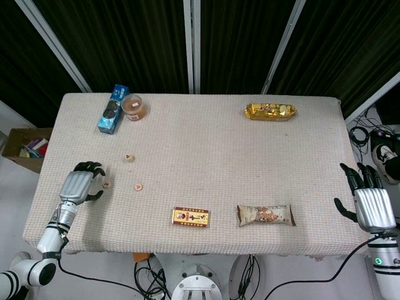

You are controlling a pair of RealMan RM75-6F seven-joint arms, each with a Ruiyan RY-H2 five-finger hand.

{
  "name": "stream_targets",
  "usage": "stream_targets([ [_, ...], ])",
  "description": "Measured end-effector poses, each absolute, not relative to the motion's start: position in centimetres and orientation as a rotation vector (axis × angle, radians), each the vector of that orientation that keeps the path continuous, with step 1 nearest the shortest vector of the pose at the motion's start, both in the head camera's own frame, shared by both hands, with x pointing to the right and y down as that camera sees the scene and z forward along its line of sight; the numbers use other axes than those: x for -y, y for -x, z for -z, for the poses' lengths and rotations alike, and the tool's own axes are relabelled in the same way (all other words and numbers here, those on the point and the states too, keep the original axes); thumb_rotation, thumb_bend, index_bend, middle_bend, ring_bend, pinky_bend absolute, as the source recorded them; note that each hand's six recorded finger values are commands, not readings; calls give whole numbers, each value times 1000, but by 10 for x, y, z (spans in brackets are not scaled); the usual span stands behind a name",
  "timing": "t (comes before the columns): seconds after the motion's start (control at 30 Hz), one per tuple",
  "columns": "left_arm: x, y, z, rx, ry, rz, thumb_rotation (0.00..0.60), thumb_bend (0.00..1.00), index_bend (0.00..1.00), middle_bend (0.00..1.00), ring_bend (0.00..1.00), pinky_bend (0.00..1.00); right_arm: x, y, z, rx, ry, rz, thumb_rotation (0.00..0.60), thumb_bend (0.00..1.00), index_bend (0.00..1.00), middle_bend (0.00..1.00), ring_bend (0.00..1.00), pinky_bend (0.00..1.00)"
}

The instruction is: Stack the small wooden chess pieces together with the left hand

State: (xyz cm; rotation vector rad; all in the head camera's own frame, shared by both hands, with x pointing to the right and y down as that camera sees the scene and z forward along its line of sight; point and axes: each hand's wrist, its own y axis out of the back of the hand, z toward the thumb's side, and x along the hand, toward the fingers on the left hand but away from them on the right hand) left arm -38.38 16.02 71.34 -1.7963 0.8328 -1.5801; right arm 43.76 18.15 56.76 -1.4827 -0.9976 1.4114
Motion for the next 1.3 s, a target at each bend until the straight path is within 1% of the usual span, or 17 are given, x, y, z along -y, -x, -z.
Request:
stream_targets([
  [0.23,-161,375,-720,-816,1823,1578,600,304,380,175,115,134,-182,-439,-569,998,1487,-1414,600,226,98,234,55,132],
  [0.53,-163,375,-728,-820,1824,1600,600,333,409,173,115,134,-185,-442,-570,1009,1487,-1415,600,227,98,234,55,132],
  [0.97,-160,372,-736,-799,1812,1609,600,354,425,172,115,134,-187,-445,-568,1018,1483,-1415,600,226,97,234,55,131],
  [1.1,-159,372,-737,-793,1802,1615,600,373,447,172,115,134,-187,-445,-569,1018,1483,-1419,600,226,98,234,55,132],
  [1.23,-158,374,-738,-788,1782,1618,600,401,508,172,115,134,-187,-445,-569,1017,1485,-1419,600,226,98,234,55,132],
  [1.3,-157,375,-738,-780,1770,1620,600,410,517,172,115,134,-186,-444,-570,1017,1486,-1420,600,226,98,234,55,132],
])
